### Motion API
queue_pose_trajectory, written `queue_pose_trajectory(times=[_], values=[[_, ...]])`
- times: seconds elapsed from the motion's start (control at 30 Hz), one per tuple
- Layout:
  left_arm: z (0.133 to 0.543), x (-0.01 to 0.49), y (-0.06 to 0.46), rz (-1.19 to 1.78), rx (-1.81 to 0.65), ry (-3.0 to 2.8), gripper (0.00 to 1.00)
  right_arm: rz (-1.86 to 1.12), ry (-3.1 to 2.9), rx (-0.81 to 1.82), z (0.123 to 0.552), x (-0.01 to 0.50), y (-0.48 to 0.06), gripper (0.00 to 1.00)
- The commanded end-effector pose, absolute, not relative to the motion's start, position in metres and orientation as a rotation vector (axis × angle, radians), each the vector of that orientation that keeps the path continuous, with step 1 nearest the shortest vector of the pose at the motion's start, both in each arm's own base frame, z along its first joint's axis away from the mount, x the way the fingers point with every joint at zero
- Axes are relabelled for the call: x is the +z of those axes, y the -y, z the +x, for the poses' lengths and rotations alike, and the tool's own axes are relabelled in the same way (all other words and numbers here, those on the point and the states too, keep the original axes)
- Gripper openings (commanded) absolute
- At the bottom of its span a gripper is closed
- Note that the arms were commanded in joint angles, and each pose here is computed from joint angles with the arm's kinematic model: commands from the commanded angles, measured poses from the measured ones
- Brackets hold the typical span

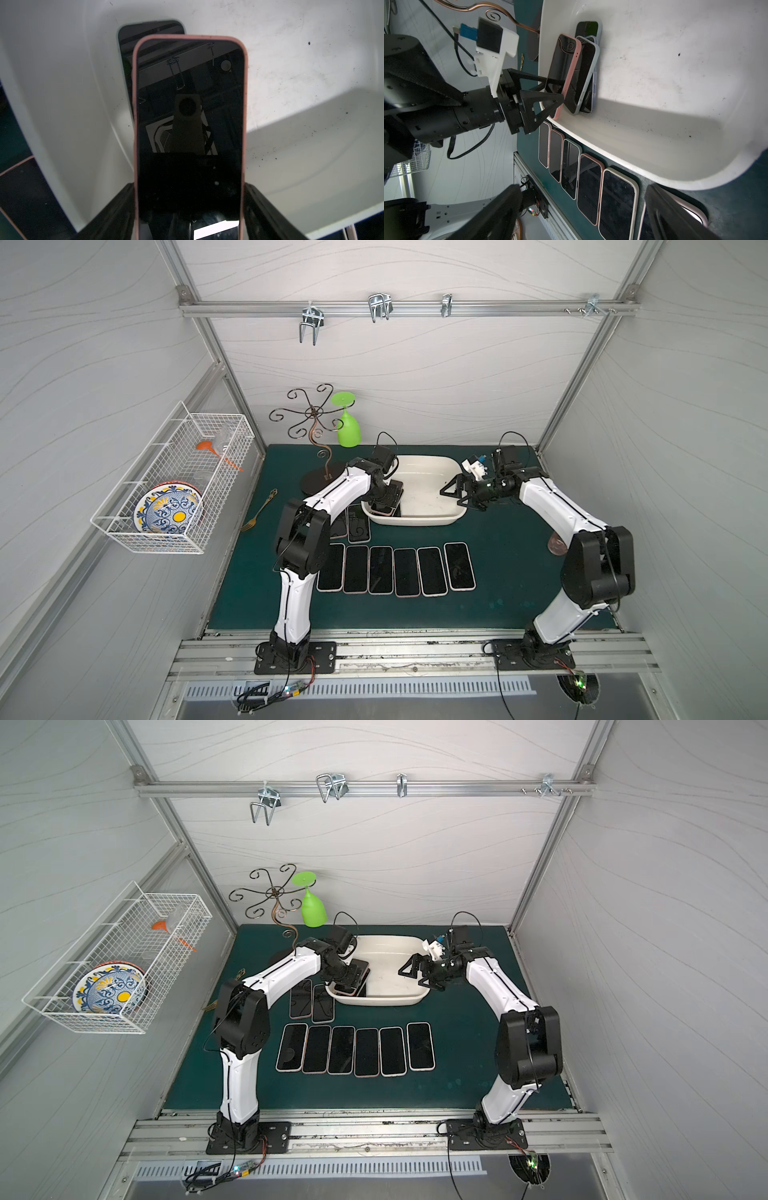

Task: Take the phone out of the storage box
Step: Pick up the phone from the storage box.

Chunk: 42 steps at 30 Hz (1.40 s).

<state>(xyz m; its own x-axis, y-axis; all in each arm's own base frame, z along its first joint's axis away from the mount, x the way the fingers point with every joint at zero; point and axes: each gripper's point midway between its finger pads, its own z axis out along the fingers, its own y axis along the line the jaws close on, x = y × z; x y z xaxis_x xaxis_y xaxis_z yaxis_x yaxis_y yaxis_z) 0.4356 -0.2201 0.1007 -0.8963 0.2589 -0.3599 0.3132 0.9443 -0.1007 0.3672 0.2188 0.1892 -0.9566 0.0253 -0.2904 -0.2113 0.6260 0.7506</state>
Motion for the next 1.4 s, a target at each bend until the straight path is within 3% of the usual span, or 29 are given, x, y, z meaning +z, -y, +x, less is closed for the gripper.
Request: queue_pose_trajectory(times=[0.0, 0.3, 0.6, 1.03, 1.13, 1.27, 1.37], values=[[0.446, 0.151, 0.228, 0.384, -0.317, -2.618, 0.27, -0.124, -2.528, 1.379, 0.382, 0.192, -0.244, 0.99], [0.438, 0.162, 0.233, 0.348, -0.397, -2.604, 0.25, 0.064, -2.563, 1.523, 0.415, 0.161, -0.301, 0.99], [0.433, 0.172, 0.238, 0.331, -0.46, -2.588, 0.24, 0.018, -2.574, 1.551, 0.427, 0.161, -0.346, 0.96], [0.428, 0.18, 0.24, 0.299, -0.516, -2.572, 0.22, -0.012, -2.657, 1.556, 0.415, 0.143, -0.38, 0.82], [0.428, 0.182, 0.241, 0.295, -0.525, -2.566, 0.22, -0.031, -2.653, 1.566, 0.411, 0.147, -0.384, 0.69], [0.426, 0.183, 0.243, 0.29, -0.54, -2.564, 0.22, -0.044, -2.64, 1.572, 0.408, 0.156, -0.383, 0.38], [0.425, 0.187, 0.244, 0.286, -0.548, -2.555, 0.22, -0.059, -2.638, 1.565, 0.405, 0.162, -0.381, 0.27]])
